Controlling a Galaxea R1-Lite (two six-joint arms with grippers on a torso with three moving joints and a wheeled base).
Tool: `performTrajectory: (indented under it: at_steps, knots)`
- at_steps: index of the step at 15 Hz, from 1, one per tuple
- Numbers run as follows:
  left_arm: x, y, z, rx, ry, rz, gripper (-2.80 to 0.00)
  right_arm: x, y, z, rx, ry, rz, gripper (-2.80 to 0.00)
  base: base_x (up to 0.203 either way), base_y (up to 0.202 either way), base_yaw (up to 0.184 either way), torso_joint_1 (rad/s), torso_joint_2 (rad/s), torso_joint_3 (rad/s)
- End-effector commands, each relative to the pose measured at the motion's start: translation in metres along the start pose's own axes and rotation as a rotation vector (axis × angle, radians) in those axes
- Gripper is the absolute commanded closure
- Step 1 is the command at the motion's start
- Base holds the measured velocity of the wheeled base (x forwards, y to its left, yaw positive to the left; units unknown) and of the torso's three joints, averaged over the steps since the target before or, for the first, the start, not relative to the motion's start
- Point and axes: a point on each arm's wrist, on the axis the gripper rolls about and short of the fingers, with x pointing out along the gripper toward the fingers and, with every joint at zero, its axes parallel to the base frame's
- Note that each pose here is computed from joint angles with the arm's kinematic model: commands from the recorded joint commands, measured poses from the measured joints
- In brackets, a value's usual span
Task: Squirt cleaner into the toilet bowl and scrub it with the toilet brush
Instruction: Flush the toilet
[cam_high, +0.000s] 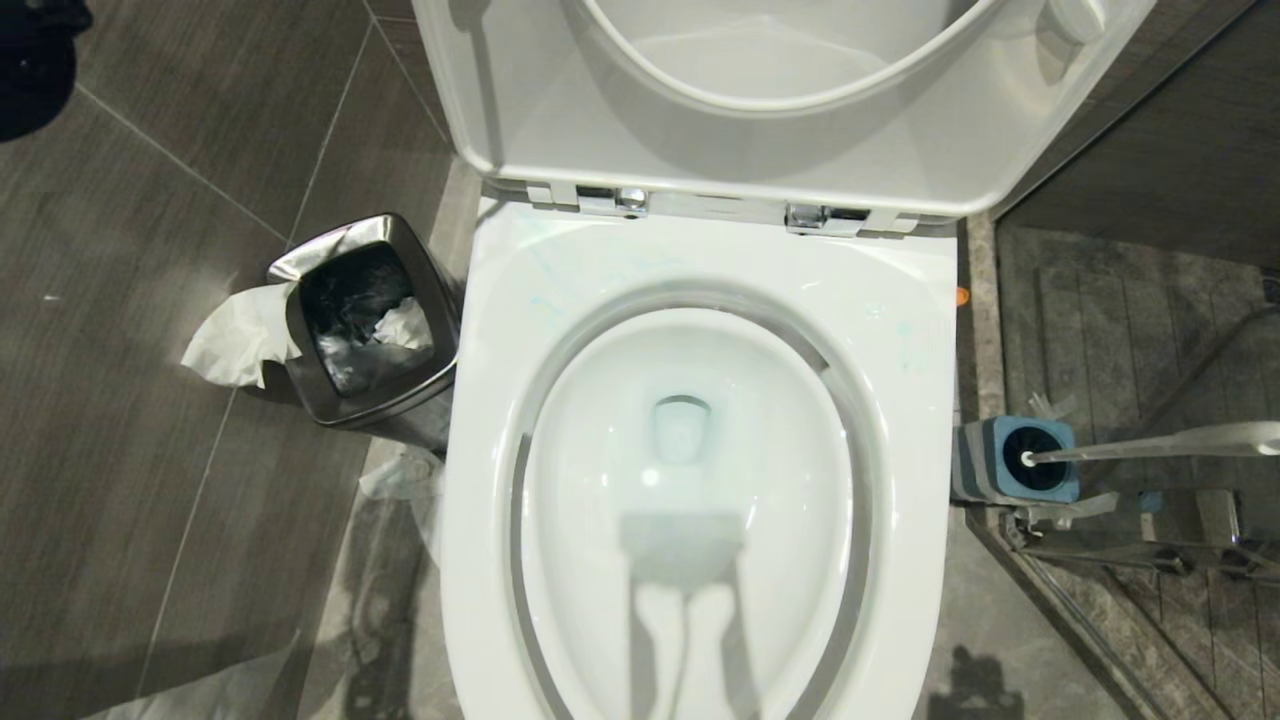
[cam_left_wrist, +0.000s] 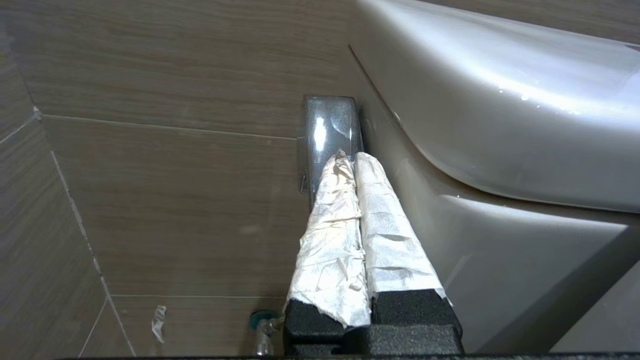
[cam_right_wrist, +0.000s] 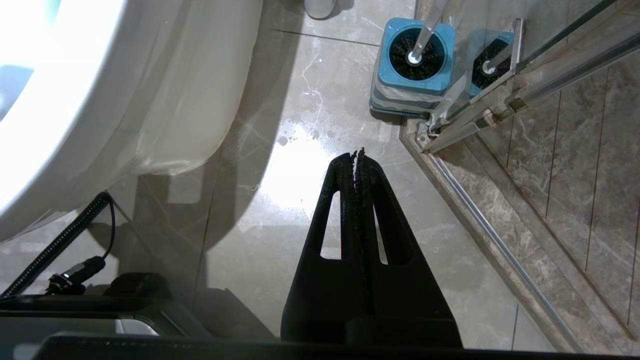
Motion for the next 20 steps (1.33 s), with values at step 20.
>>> performTrajectory:
  at_steps: [20]
  knots:
    - [0.0, 0.003, -0.009, -0.009, 0.1, 0.074, 0.0, 0.0, 0.0, 0.0, 0.001, 0.0, -0.001, 0.0, 0.0, 0.0, 0.0, 0.0, 0.0, 0.0]
